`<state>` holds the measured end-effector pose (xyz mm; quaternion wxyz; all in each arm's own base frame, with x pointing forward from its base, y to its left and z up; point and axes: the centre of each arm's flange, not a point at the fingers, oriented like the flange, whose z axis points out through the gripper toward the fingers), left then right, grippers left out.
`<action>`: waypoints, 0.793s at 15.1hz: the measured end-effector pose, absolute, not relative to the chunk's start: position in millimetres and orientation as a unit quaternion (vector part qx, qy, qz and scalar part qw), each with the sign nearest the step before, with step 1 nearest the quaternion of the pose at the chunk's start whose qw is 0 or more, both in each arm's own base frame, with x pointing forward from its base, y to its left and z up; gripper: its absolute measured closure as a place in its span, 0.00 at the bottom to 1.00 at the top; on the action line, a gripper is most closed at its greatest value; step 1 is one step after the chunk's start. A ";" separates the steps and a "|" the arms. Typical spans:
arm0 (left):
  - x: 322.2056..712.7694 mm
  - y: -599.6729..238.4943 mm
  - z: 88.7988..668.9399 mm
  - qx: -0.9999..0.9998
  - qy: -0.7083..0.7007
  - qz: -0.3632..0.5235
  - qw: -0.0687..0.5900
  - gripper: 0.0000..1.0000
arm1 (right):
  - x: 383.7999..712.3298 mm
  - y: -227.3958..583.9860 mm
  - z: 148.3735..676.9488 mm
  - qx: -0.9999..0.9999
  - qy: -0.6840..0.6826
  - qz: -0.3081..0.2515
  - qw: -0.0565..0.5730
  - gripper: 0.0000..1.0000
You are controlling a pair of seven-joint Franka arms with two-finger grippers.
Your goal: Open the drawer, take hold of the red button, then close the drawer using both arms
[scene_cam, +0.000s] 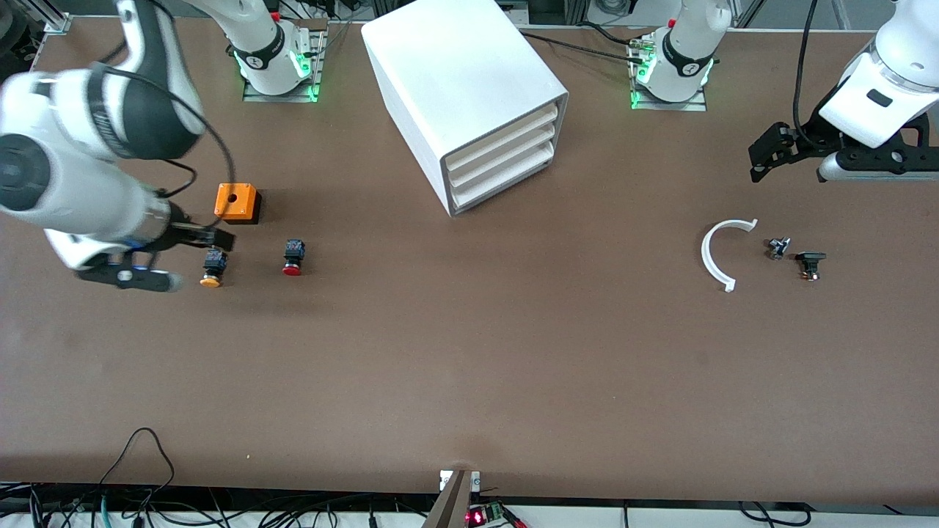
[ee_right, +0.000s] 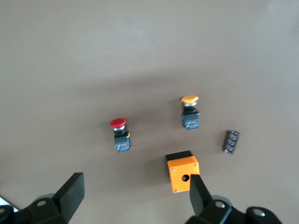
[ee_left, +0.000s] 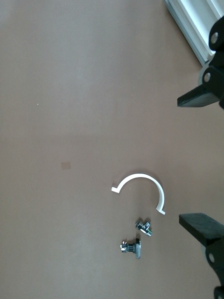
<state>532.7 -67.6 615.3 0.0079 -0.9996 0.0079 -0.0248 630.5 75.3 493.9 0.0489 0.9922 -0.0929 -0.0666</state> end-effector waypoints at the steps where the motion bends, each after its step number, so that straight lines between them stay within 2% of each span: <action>1: 534.1 -62.1 614.1 -1.000 0.013 -0.024 0.008 0.00 | 633.5 56.9 504.7 0.991 -0.105 -0.062 0.052 0.00; 4: 541.5 -46.0 610.2 -1.000 0.011 -0.020 0.007 0.00 | 637.0 21.3 518.6 0.988 -0.126 -0.051 0.070 0.00; 7: 545.7 -50.6 608.8 -1.000 0.017 -0.019 0.006 0.00 | 639.2 -5.3 540.3 0.992 -0.108 -0.020 0.058 0.00; 12: 544.0 -54.8 609.3 -1.000 0.020 -0.011 0.007 0.00 | 620.6 -21.9 562.9 0.994 -0.103 -0.011 0.046 0.00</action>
